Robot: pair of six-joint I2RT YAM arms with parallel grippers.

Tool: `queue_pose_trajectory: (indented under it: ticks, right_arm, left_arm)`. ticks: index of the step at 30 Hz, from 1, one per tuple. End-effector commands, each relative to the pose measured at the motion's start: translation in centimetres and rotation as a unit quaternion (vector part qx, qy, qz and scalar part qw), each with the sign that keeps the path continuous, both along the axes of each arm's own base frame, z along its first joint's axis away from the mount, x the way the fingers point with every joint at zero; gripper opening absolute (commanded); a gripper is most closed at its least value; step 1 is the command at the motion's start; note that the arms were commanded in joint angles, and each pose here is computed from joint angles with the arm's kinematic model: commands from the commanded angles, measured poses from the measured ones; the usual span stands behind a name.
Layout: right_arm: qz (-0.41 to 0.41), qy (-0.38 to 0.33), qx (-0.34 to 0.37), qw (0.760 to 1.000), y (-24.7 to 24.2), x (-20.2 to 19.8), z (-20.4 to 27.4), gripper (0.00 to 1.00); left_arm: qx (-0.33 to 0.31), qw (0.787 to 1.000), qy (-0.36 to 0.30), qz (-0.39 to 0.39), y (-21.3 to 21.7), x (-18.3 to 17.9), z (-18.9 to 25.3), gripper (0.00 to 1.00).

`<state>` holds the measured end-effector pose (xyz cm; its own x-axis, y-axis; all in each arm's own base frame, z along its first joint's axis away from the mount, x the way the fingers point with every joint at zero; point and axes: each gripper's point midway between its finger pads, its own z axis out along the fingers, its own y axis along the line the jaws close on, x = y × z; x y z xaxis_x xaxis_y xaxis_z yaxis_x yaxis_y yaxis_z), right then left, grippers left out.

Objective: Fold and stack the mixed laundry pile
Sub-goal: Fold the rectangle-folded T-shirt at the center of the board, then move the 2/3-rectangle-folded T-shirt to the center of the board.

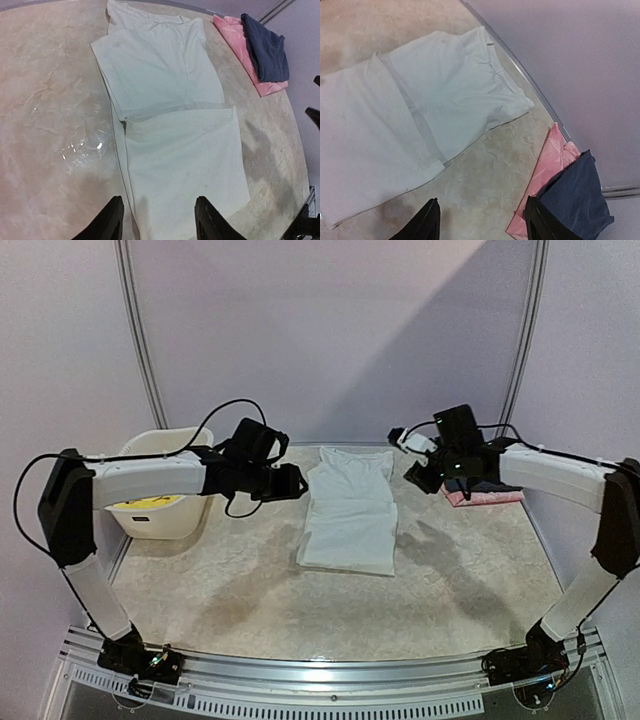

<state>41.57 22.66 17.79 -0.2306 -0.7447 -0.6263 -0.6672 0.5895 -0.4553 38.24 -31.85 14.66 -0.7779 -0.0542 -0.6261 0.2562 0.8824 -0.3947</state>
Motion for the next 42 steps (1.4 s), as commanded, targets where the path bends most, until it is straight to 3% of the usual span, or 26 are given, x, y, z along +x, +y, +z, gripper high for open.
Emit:
queue_pose_trajectory:
  ticks: [1, 6, 13, 25, 32, 35, 38, 42]
  right_arm:
    - [0.001, 0.138, 0.112, 0.984, -0.4, -5.7, -0.6, 0.59]
    - [0.054, 0.277, 0.178, 0.942, 1.6, -11.6, -2.8, 0.59]
    - [0.071, 0.424, 0.207, 0.879, 3.1, -15.5, -7.2, 0.62]
    - [0.037, 0.515, 0.208, 0.831, 4.1, -15.6, -11.6, 0.63]
    - [0.019, 0.551, 0.21, 0.807, 4.7, -15.4, -13.6, 0.57]
    - [0.01, 0.568, 0.212, 0.795, 4.8, -15.5, -14.5, 0.48]
    - [0.005, 0.585, 0.214, 0.782, 5.1, -15.6, -15.3, 0.3]
    - [-0.006, 0.607, 0.205, 0.768, 4.9, -16.2, -16.3, 0.09]
  left_arm:
    - [0.039, 0.998, 0.048, -0.012, 1.6, -3.7, -3.2, 0.5]
    - [0.065, 0.994, 0.081, -0.03, 0.5, -7.5, -6.5, 0.52]
    - [0.064, 0.989, 0.131, -0.027, -0.8, -10.0, -10.2, 0.54]
    - [0.054, 0.983, 0.173, -0.039, -1.9, -10.5, -13.3, 0.51]
    - [0.049, 0.979, 0.193, -0.033, -2.1, -10.8, -14.4, 0.42]
    - [0.052, 0.979, 0.197, -0.031, -1.9, -10.9, -14.4, 0.38]
    - [0.054, 0.978, 0.201, -0.032, -1.9, -11.0, -14.4, 0.32]
    - [0.053, 0.974, 0.216, -0.041, -2.2, -11.6, -14.4, 0.16]
